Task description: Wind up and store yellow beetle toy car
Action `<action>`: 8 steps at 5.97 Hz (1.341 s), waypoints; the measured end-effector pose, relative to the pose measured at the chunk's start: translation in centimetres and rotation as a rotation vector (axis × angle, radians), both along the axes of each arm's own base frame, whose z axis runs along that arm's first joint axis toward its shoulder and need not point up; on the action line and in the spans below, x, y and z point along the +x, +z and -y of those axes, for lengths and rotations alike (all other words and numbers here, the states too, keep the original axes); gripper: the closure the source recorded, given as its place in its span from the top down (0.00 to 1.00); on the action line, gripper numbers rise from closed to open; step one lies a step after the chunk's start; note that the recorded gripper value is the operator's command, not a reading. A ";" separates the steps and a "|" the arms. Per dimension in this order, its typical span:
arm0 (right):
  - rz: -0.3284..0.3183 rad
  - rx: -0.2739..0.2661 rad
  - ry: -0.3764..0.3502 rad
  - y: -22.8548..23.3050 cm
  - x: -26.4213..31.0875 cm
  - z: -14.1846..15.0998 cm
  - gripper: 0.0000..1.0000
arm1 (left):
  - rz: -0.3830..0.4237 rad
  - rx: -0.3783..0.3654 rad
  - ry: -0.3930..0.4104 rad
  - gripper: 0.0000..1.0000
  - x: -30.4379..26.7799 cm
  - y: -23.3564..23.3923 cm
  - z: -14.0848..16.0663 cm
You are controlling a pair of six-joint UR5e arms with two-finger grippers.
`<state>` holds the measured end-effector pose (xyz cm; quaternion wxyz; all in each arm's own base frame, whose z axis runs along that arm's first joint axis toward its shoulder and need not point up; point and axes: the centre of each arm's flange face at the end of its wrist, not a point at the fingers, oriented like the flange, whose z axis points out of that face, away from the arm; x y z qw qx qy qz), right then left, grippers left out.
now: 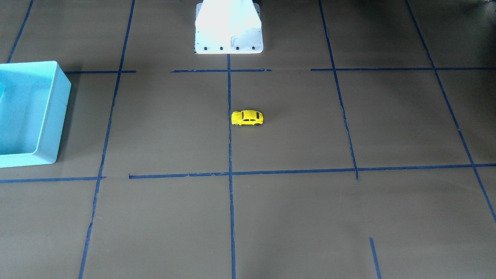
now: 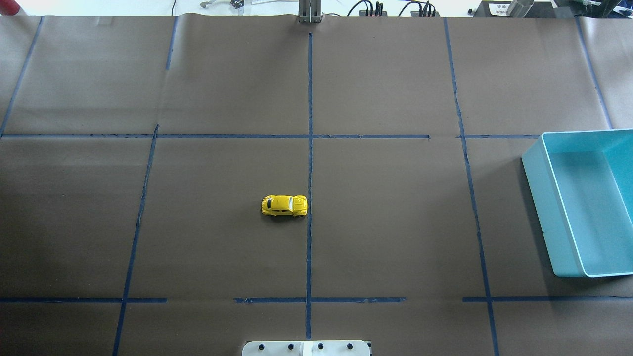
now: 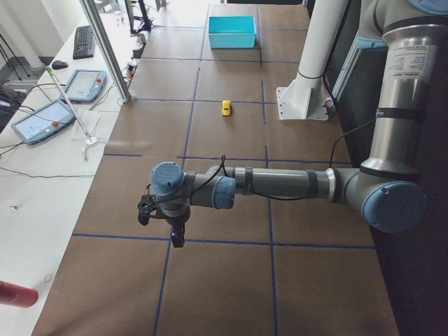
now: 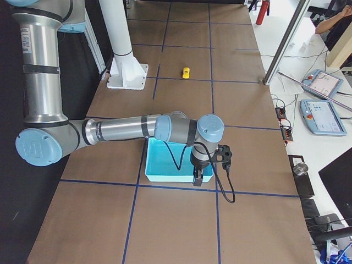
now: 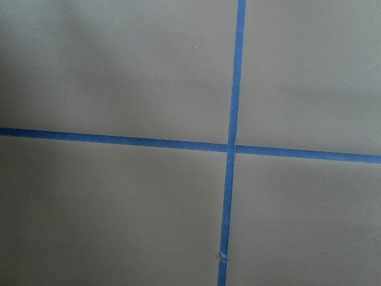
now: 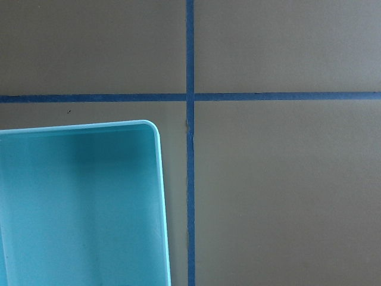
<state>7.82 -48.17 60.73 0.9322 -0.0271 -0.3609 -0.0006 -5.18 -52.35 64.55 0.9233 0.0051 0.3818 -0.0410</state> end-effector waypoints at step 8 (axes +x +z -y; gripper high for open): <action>0.002 0.013 0.000 -0.7 0.0 0.1 1.00 | -0.003 0.118 0.121 1.00 6.8 -6.3 0.7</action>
